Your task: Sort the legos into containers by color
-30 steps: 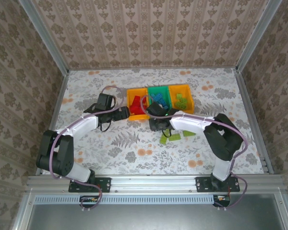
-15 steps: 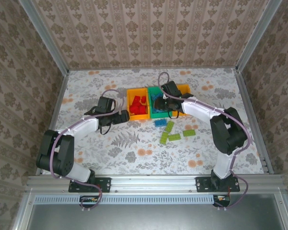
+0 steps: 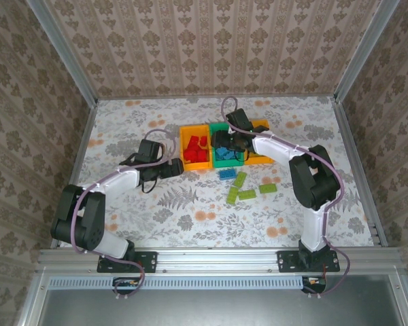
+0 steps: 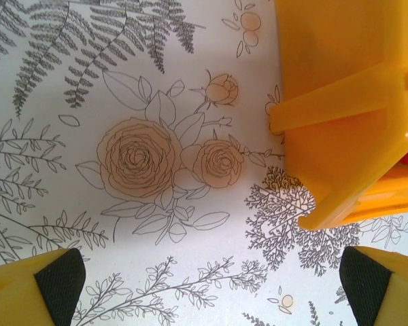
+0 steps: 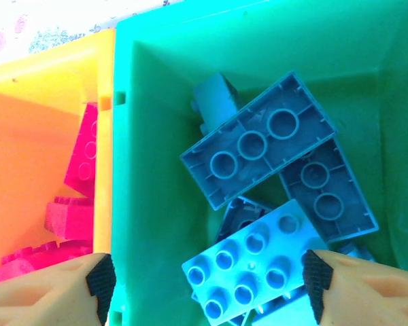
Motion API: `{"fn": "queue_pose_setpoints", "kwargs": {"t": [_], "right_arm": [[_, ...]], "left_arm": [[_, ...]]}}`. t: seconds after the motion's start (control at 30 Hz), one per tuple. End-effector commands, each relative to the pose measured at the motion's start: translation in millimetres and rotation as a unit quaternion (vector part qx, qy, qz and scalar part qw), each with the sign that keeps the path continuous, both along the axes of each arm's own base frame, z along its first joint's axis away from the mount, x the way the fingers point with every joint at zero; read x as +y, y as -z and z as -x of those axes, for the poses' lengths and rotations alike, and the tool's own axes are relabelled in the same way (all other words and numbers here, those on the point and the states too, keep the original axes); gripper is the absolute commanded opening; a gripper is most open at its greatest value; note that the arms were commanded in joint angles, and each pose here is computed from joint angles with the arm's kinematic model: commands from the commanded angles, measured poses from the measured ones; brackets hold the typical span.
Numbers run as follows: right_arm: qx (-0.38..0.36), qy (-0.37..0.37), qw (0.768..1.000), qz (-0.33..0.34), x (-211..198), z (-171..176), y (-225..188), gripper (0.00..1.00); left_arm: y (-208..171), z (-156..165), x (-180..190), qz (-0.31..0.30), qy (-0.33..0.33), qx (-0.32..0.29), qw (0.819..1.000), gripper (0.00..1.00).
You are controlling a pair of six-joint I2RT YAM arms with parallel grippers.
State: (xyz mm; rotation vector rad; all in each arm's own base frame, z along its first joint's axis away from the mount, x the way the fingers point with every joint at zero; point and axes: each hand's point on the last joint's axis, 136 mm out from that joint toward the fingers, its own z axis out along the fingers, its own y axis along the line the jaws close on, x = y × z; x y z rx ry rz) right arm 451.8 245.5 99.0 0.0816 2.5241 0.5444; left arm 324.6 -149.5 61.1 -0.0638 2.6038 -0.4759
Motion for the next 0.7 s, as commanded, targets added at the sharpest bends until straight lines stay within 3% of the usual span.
{"fn": "queue_pose_setpoints", "kwargs": {"t": [0.0,0.33,0.67], "right_arm": [[-0.035,-0.024,0.999,0.0,2.5,14.7,-29.5,0.78],[-0.035,-0.059,0.99,0.122,-9.2,79.0,-5.2,0.8],[-0.007,-0.064,0.982,0.177,-15.0,102.4,39.6,0.85]], "left_arm": [[-1.9,2.6,0.5,0.008,0.003,-0.005,1.0,1.0],[0.6,3.8,-3.6,0.019,0.004,-0.001,1.0,1.0],[-0.5,7.4,-4.0,0.02,0.004,-0.002,1.0,1.0]]}}
